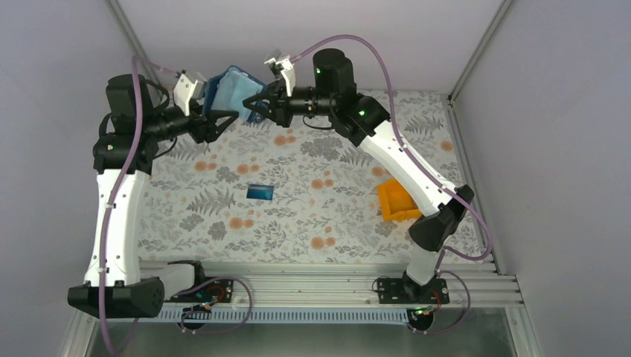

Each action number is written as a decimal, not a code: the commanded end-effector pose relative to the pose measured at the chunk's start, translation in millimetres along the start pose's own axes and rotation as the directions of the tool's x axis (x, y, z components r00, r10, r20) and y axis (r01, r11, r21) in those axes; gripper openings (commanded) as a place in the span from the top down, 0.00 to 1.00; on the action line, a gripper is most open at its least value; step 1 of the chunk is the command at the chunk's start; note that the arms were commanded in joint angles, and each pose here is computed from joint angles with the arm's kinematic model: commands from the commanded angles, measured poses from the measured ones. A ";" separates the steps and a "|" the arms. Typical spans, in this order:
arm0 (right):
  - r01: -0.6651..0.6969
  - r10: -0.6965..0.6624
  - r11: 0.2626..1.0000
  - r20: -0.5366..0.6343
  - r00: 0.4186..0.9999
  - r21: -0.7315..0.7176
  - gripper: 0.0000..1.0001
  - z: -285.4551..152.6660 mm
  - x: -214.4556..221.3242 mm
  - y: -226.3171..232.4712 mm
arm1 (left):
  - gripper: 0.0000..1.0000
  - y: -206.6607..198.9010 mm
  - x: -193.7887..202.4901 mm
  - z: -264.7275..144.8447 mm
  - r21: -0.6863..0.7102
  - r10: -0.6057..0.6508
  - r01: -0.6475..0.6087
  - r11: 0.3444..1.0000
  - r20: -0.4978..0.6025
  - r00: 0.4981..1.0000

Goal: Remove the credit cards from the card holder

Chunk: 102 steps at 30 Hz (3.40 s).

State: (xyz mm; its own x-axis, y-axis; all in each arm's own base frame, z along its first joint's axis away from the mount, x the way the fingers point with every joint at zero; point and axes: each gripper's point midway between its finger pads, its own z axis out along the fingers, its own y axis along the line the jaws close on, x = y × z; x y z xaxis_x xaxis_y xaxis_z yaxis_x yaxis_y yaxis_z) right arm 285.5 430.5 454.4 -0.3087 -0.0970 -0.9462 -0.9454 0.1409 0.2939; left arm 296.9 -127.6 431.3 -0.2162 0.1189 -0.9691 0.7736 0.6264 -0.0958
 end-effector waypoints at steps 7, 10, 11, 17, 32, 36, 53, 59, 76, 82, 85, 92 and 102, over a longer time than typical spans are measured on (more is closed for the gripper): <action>0.114 -0.106 0.980 0.053 0.993 -0.162 0.96 -4.2 -23.5 44.1 | 0.28 8.0 15.5 6.9 -0.010 -0.037 0.036 0.999 -0.045 0.998; 0.103 -0.098 0.980 0.040 0.994 -0.169 0.96 -1.3 -19.3 42.1 | 0.24 -4.2 11.3 7.6 0.068 -0.031 0.033 0.997 -0.027 0.999; 0.101 -0.096 0.979 0.036 0.995 -0.176 0.96 -0.1 -18.1 42.3 | 0.22 -7.1 10.1 7.5 0.088 -0.028 0.030 0.996 -0.023 0.999; 0.110 -0.108 0.971 0.022 0.994 -0.212 0.95 1.0 -14.9 46.8 | 0.28 -17.8 4.8 7.0 0.157 -0.026 0.027 0.987 -0.010 1.000; 0.167 -0.170 0.967 0.001 0.985 -0.190 0.85 -3.7 -8.1 46.3 | 0.91 -41.3 -1.9 0.0 0.280 -0.032 0.026 0.960 0.016 0.999; 0.162 -0.166 0.966 -0.005 0.986 -0.199 0.82 -3.1 -5.4 46.7 | 0.97 -47.0 -4.2 -2.2 0.319 -0.056 0.046 0.947 0.024 0.998; 0.241 -0.238 0.963 0.035 0.971 -0.123 0.60 -32.9 -1.9 38.9 | 0.98 -58.1 -6.8 -11.3 0.384 -0.078 0.056 0.922 0.043 0.996; 0.208 -0.204 0.964 0.041 0.978 -0.166 0.64 -27.6 -5.1 40.3 | 0.97 -57.8 -7.5 -11.8 0.377 -0.075 0.053 0.925 0.044 0.996; 0.201 -0.202 0.966 0.008 0.979 -0.162 0.79 -23.8 4.1 31.2 | 0.98 -70.1 -13.3 -17.6 0.456 -0.071 0.034 0.889 0.065 0.995; 0.210 -0.212 0.969 -0.001 0.977 -0.130 0.74 -24.7 5.4 26.5 | 0.98 -71.3 -13.2 -18.7 0.464 -0.068 0.029 0.886 0.069 0.995; 0.219 -0.221 0.965 0.005 0.975 -0.147 0.71 -25.8 4.2 30.9 | 0.98 -71.0 -12.8 -18.2 0.468 -0.071 0.031 0.883 0.067 0.995; 0.213 -0.214 0.974 -0.002 0.977 -0.080 0.81 -26.7 2.5 18.4 | 0.98 -73.3 -13.3 -19.5 0.482 -0.066 0.023 0.876 0.072 0.995; 0.172 -0.168 0.975 0.041 0.985 -0.142 0.82 -20.3 -14.9 26.5 | 0.98 -63.0 4.0 -10.9 0.422 -0.063 0.040 0.906 0.043 0.997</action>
State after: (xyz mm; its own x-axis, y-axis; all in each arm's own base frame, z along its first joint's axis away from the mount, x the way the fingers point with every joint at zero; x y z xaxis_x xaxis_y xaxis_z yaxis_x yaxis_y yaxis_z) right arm 260.5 414.7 458.7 -0.1541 -0.1277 -0.9798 -0.9877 -0.0066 0.1562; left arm 245.4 -157.9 441.2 -0.2551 0.0373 -0.9662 0.9391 0.2476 -0.2384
